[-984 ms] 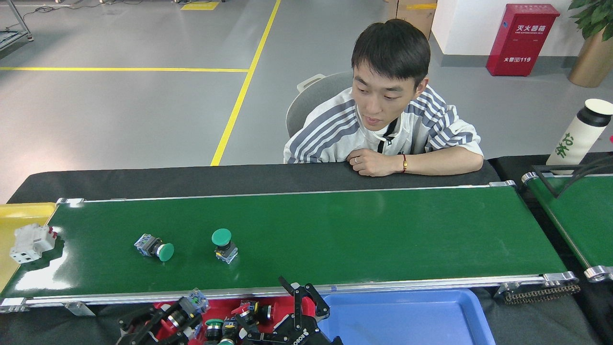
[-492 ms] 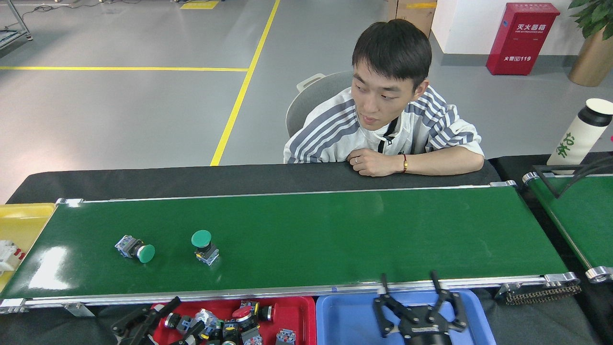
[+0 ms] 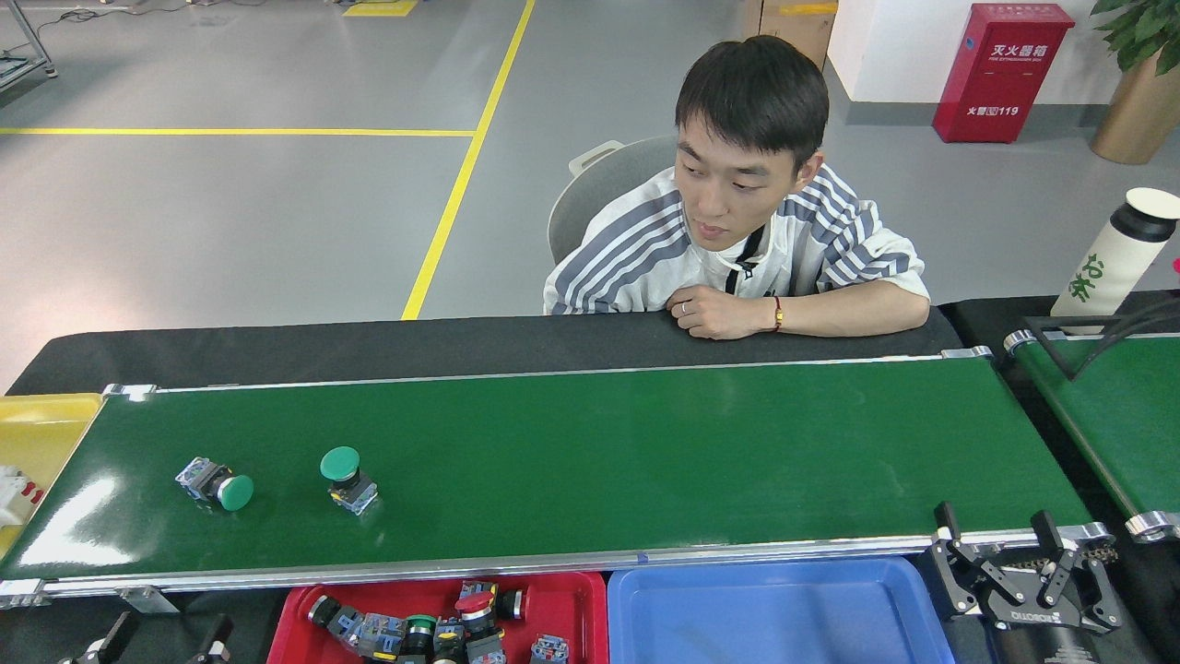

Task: Pick switch part from conveyor to tray

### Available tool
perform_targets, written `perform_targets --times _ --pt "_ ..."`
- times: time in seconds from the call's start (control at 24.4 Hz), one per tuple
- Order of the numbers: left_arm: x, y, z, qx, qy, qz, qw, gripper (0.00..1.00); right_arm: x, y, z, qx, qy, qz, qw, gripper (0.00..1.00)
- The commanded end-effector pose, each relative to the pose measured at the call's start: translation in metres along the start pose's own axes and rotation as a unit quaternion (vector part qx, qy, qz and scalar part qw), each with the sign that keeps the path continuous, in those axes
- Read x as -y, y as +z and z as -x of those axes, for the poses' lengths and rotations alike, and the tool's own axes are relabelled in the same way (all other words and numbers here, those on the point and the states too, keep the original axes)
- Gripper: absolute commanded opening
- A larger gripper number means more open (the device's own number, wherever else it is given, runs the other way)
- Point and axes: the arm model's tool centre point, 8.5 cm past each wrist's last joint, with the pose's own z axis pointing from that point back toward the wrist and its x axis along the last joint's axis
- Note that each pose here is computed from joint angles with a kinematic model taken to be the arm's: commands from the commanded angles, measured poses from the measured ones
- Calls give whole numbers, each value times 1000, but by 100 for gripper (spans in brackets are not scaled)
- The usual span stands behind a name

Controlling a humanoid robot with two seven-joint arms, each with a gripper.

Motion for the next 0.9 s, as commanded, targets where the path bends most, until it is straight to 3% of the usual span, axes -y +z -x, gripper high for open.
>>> perform_targets --times 0.0,0.33,0.74,0.86 --pt "-13 -22 14 -37 -5 -12 999 100 5 1 1 19 -2 0 1000 100" --pt "-33 -110 72 -93 -13 16 995 100 1 5 -2 39 -3 -7 999 100" --pt "-44 -163 77 -113 8 46 992 100 0 6 -11 81 -6 -9 997 100" --pt "-53 -178 86 -115 -13 46 992 86 -1 7 -13 91 -7 -10 996 100"
